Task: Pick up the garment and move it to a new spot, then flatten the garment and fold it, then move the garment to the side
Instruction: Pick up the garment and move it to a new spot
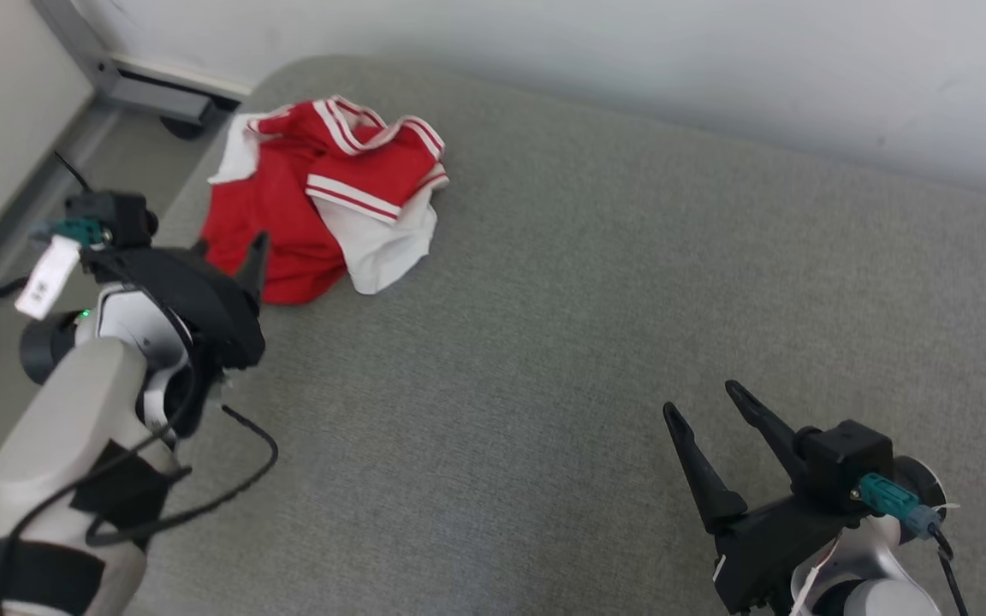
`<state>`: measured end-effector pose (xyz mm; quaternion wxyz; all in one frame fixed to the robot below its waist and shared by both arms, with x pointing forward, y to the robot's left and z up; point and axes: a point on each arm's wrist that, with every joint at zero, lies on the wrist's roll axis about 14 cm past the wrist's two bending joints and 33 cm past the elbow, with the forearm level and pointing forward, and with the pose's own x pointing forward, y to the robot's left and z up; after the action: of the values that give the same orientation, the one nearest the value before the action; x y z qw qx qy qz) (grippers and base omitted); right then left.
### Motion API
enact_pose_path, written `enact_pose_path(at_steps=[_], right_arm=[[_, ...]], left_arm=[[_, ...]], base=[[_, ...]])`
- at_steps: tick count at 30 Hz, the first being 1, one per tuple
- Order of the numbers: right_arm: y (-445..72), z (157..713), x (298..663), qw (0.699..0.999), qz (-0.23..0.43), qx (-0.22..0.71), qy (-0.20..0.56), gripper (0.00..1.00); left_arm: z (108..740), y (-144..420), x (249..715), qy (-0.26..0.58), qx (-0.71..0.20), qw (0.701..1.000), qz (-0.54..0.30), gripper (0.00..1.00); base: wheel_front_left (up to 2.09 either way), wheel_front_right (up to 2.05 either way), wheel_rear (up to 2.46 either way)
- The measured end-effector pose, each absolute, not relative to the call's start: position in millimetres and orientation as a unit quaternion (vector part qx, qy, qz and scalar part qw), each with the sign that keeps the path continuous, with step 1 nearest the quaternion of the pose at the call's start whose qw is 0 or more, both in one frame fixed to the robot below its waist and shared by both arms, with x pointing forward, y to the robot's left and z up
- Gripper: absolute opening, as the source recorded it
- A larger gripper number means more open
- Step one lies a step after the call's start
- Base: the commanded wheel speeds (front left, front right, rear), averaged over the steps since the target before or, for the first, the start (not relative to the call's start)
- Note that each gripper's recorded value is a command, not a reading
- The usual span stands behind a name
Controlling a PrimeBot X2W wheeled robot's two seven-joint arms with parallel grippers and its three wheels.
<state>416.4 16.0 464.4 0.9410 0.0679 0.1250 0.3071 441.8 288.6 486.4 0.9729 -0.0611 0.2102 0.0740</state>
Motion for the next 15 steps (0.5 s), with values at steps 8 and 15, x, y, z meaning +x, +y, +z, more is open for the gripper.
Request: enact_pose_path(at_steps=[8, 15], right_arm=[[-1.2, 440.2, 430.7, 0.942, 0.289, 0.066, 0.159, 1.00], [-7.7, 418.7, 432.4, 0.938, 0.283, 0.069, 0.187, 1.00]], left_arm=[[439.9, 286.4, 484.6, 0.298, -0.056, 0.950, 0.069, 1.00], [396.9, 298.2, 485.0, 0.369, -0.042, 0.924, 0.095, 1.00]], base=[[0.00, 0.00, 0.00], [0.00, 0.00, 0.00]])
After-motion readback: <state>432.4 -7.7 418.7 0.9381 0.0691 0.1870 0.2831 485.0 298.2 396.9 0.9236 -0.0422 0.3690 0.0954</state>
